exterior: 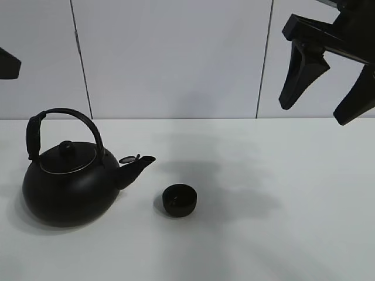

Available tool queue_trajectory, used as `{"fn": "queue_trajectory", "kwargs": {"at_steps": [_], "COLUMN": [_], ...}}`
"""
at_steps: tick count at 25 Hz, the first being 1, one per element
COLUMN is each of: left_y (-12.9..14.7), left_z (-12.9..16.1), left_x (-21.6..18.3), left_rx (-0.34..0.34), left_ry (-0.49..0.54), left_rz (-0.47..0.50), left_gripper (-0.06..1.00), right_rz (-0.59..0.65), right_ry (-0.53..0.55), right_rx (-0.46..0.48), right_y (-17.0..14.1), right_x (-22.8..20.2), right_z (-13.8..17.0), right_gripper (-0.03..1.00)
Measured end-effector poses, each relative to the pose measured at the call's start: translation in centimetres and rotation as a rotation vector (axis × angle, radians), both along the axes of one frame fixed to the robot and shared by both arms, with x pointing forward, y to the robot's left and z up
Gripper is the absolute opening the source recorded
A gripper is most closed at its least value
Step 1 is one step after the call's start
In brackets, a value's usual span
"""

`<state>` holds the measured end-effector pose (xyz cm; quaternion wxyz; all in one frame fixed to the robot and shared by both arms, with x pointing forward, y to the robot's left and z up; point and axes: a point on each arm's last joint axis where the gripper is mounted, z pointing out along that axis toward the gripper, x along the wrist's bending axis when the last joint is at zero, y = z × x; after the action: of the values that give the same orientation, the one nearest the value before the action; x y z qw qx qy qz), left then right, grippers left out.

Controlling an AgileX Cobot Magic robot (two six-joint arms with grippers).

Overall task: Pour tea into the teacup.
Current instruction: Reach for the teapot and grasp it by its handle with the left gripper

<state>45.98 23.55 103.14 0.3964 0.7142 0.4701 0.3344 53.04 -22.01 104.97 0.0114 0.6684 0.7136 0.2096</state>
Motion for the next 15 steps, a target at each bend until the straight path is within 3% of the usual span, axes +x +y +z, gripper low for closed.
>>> {"fn": "queue_trajectory", "kwargs": {"at_steps": [5, 12, 15], "left_y": [0.4, 1.0, 1.1], "left_z": [-0.3, 0.3, 0.5], "left_x": [-0.1, 0.3, 0.4], "left_rx": [-0.055, -0.235, -0.222], "left_ry": [-0.001, -0.031, -0.094], "left_rz": [0.069, 0.228, 0.247], "left_gripper": [0.5, 0.5, 0.5], "right_rz": [-0.002, -0.005, -0.006], "right_ry": [-0.007, -0.02, -0.022], "right_rx": [0.001, 0.002, 0.003], "right_y": [0.0, 0.0, 0.0], "right_x": [0.1, 0.2, 0.2], "right_z": [0.0, 0.1, 0.1], "right_gripper": [0.54, 0.54, 0.54]}}
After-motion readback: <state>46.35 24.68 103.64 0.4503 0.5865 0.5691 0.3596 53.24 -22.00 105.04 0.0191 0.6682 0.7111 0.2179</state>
